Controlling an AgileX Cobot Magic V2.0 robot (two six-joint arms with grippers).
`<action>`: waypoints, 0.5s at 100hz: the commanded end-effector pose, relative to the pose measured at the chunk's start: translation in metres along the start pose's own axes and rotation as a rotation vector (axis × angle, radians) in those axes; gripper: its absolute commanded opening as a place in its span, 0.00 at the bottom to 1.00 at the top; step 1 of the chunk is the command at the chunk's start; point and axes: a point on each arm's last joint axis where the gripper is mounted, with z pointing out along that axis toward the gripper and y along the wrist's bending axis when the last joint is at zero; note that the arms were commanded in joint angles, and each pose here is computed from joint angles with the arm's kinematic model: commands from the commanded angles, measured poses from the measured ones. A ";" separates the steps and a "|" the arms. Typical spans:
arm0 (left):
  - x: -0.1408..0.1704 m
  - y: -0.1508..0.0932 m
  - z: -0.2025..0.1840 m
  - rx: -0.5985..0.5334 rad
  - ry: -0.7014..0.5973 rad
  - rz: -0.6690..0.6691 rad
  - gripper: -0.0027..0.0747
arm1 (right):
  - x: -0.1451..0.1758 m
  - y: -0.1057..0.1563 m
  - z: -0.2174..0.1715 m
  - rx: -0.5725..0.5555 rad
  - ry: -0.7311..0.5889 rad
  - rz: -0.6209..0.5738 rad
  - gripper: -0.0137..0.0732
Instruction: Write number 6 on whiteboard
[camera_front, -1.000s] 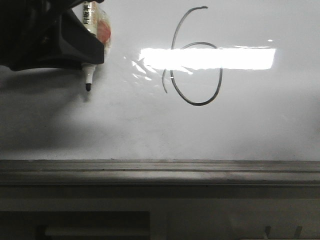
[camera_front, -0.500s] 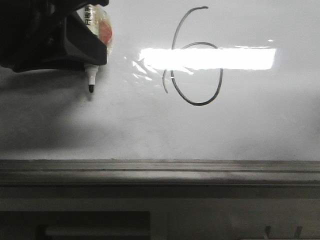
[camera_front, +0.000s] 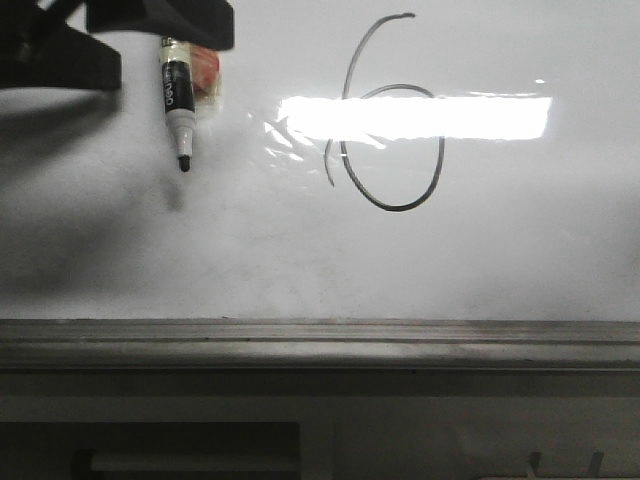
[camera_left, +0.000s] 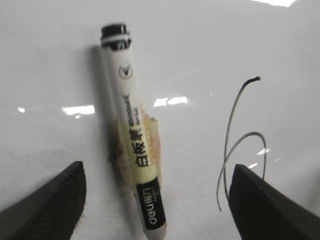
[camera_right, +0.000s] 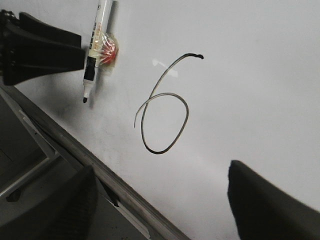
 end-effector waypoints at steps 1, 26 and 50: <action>-0.022 -0.002 -0.023 0.018 -0.122 0.061 0.74 | -0.013 -0.001 -0.007 0.027 -0.089 0.014 0.72; -0.036 0.003 -0.075 0.087 -0.274 0.169 0.72 | -0.016 -0.002 -0.010 0.045 -0.133 0.016 0.72; -0.030 0.000 -0.107 0.232 -0.305 0.229 0.19 | -0.020 -0.002 -0.013 0.060 -0.191 0.036 0.38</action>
